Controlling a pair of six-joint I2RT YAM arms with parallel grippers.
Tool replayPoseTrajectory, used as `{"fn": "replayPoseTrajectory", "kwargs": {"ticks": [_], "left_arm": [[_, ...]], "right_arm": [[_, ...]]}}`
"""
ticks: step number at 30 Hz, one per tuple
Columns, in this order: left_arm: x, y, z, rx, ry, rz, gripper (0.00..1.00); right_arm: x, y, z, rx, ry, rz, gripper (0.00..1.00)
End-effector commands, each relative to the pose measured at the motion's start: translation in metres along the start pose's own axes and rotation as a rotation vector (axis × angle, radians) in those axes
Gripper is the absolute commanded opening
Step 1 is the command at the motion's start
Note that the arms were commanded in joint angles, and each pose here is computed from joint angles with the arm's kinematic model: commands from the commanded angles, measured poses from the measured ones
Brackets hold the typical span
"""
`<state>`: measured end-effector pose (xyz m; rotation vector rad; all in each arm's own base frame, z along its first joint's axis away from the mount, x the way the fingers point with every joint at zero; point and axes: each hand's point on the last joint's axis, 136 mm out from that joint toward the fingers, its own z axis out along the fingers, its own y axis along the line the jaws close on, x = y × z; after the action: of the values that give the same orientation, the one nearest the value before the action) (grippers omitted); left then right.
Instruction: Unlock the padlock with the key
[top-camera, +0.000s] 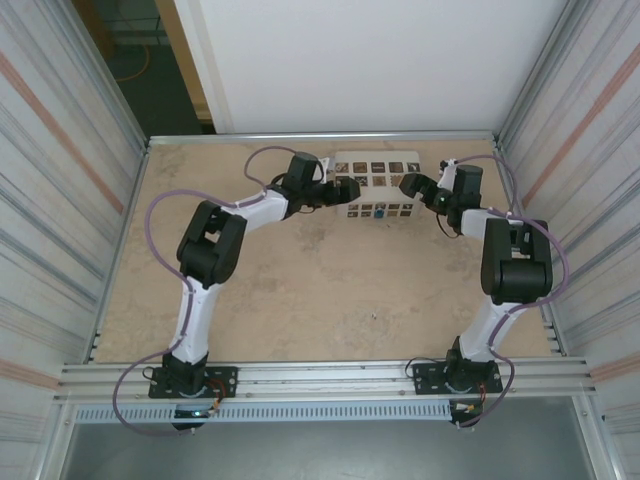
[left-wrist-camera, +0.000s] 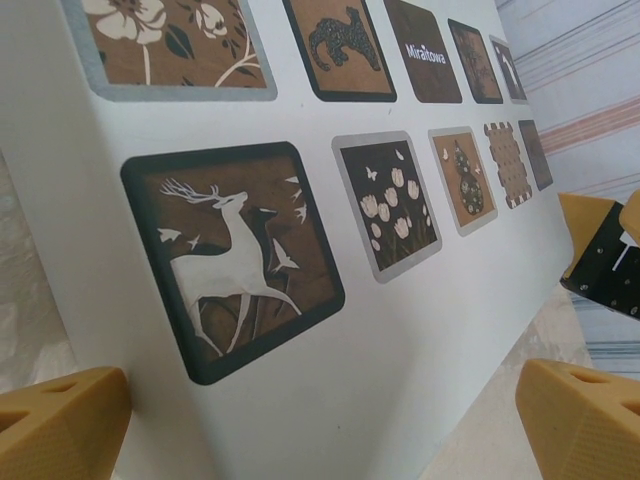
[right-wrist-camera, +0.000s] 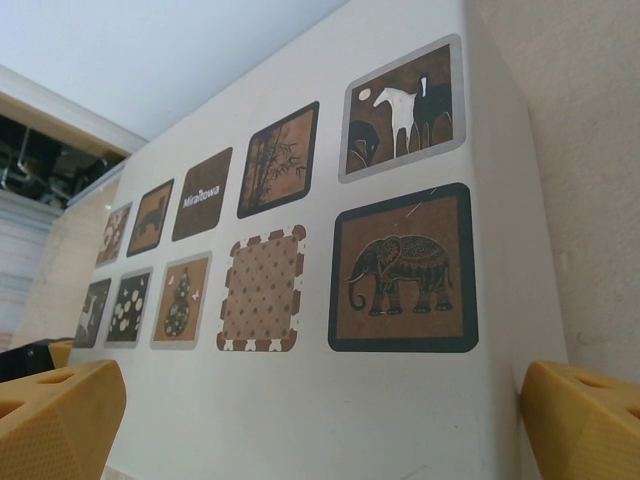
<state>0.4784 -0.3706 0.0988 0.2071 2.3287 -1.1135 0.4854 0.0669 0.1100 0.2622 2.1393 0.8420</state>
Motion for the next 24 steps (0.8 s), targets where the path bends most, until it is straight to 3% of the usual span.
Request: {"fn": "replayPoseTrajectory", "kwargs": {"ticks": [1, 11, 24], "left_arm": [[-0.003, -0.044, -0.016, 0.100, -0.014, 0.075, 0.99], [0.003, -0.037, -0.059, 0.063, -0.051, 0.082, 0.99], [0.043, 0.000, -0.116, -0.042, -0.059, 0.017, 0.99]], "right_arm": [[0.036, 0.042, 0.001, -0.110, 0.119, -0.026, 0.99], [0.080, 0.089, 0.001, -0.152, 0.198, -0.080, 0.99], [0.160, 0.142, -0.004, -0.190, 0.344, -0.120, 0.99]]}}
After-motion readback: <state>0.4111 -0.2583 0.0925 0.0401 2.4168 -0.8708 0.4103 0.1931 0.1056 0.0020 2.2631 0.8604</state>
